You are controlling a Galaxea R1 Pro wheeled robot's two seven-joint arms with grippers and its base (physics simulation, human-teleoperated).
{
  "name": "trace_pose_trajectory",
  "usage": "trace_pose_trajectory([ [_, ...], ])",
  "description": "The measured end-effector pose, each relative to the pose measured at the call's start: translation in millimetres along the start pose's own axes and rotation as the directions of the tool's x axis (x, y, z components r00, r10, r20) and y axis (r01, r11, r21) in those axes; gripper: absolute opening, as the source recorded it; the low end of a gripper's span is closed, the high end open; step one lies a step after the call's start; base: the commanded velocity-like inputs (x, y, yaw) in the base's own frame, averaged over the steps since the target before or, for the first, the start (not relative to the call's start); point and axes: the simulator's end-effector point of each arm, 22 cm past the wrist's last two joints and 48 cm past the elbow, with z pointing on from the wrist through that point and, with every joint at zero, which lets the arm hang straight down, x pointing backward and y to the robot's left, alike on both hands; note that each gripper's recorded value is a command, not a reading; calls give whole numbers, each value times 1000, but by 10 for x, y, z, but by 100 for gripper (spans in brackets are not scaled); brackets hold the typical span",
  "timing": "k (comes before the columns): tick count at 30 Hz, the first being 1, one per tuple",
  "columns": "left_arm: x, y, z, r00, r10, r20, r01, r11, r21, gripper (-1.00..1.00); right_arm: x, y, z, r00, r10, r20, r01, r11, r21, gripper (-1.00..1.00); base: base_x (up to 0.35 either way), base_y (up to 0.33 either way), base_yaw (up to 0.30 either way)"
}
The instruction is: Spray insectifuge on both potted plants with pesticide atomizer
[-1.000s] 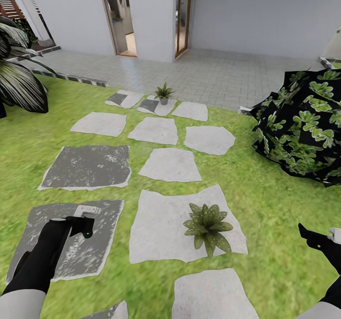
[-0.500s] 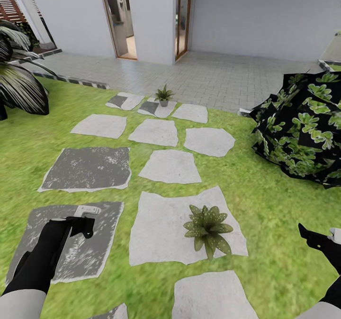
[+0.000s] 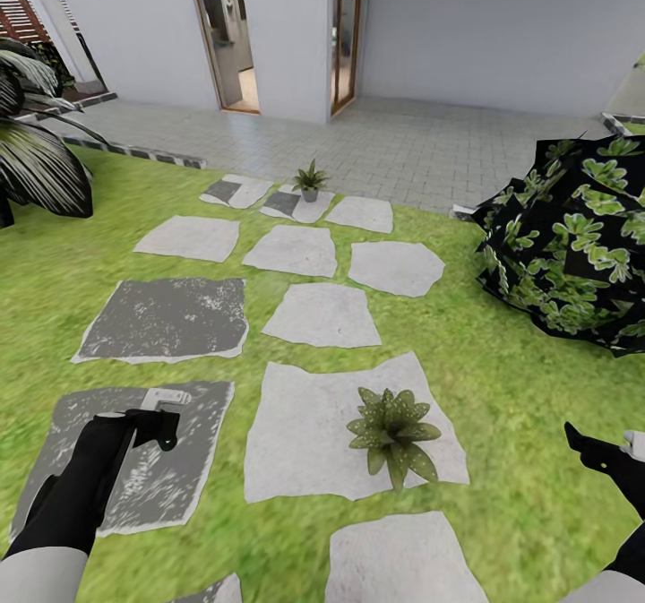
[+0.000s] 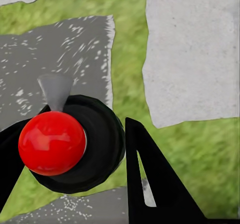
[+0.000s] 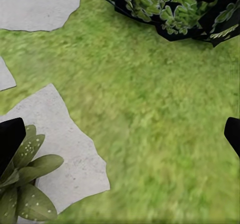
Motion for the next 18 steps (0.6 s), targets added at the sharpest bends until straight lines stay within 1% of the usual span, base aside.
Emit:
trace_pose_trajectory([
  [6,-5,-160,7,1000,-12,1,12,1000,23,-100,-26,-16,-14,1000,5,7,-5,1000,3,100,0,0,0],
  [14,-63,-167,-42,1000,-14,15,13,1000,21,-100,-85,-7,-34,1000,8,18,-8,1000,-1,100,0,2,0],
  [18,-90,-165,-68,1000,-15,21,14,1000,21,-100,-112,-2,-43,1000,10,24,-10,1000,-4,100,0,147,0],
])
